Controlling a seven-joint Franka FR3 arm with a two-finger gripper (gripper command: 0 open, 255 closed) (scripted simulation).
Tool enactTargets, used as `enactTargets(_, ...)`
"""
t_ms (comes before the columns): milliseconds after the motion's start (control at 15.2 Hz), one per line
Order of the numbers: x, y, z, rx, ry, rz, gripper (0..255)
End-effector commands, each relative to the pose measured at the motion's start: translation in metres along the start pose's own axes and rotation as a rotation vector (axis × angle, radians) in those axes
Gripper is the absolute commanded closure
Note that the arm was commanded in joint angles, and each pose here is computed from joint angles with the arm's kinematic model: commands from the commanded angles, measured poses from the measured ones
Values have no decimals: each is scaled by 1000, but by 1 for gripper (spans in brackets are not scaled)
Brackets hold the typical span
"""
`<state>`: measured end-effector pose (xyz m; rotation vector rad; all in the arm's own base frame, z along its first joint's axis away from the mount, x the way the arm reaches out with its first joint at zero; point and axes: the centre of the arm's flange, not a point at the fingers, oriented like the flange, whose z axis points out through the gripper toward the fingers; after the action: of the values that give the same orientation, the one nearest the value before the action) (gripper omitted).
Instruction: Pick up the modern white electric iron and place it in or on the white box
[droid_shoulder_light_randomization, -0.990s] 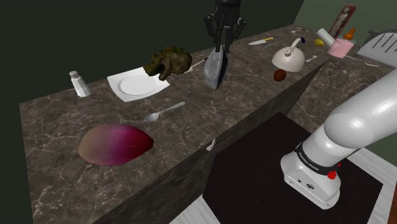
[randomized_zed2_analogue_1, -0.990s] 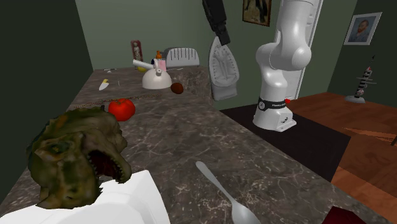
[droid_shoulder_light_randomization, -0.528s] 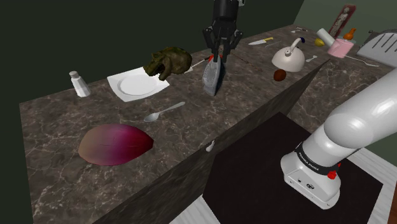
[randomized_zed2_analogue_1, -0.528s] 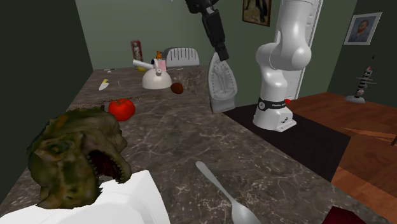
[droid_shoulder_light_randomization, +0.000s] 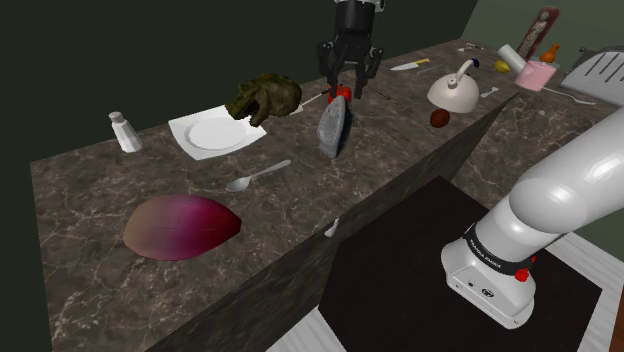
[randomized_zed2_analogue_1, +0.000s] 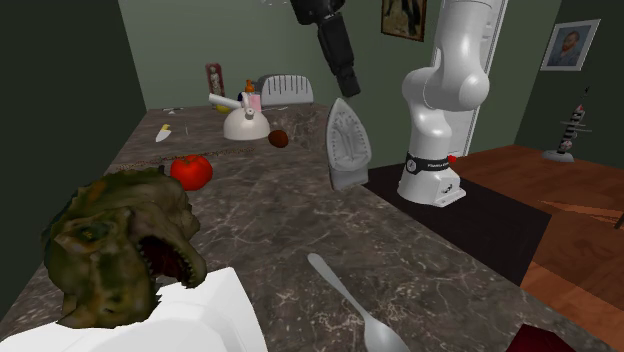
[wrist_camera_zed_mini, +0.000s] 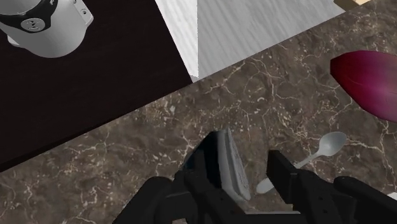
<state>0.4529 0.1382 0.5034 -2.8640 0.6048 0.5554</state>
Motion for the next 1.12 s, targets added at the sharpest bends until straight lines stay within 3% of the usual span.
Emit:
enactTargets(0,0,0,0,0,0,0,0)
enactTargets(264,0,0,0,0,0,0,0)
enactTargets(528,0,0,-50,0,0,0,0)
enactTargets(1056,0,0,-50,0,0,0,0)
